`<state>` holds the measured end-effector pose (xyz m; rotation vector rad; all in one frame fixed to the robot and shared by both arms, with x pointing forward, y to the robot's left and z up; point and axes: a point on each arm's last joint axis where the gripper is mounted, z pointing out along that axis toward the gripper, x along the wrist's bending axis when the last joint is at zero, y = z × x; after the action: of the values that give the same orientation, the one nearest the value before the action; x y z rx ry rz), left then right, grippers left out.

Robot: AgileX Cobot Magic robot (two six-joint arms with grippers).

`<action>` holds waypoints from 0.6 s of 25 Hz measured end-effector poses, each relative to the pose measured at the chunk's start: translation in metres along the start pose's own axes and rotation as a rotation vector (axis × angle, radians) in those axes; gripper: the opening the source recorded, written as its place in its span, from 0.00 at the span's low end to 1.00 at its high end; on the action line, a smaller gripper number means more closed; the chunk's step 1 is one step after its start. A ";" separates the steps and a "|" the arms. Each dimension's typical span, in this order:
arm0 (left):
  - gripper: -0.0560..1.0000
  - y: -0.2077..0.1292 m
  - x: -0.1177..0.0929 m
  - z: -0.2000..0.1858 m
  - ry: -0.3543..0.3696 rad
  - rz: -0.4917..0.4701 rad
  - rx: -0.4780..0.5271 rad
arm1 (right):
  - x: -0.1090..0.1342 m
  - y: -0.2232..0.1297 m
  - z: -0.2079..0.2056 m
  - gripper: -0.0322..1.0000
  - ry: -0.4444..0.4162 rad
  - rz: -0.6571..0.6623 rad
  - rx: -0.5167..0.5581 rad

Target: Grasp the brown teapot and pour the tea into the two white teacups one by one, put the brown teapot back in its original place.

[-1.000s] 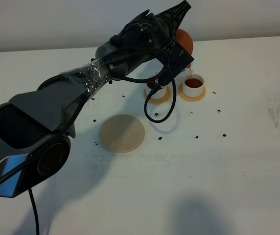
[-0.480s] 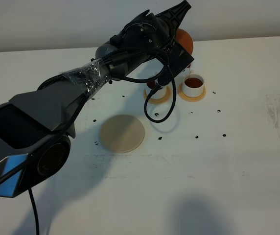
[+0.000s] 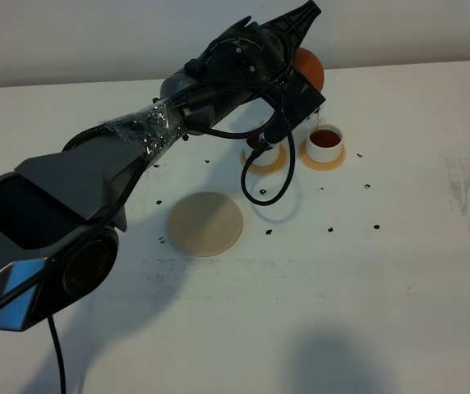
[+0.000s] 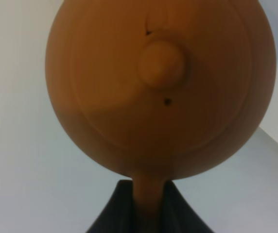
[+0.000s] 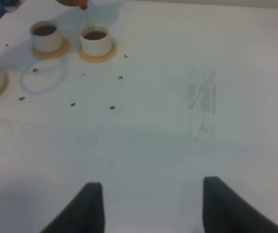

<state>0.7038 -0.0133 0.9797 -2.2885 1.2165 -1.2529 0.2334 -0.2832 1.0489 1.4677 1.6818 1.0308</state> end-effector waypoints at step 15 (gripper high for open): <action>0.15 0.002 -0.007 0.000 -0.078 -0.099 -0.015 | 0.000 0.000 0.000 0.48 0.000 0.000 0.000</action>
<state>0.7007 -0.0088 0.9748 -2.4115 1.1019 -1.1783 0.2334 -0.2832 1.0489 1.4677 1.6818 1.0308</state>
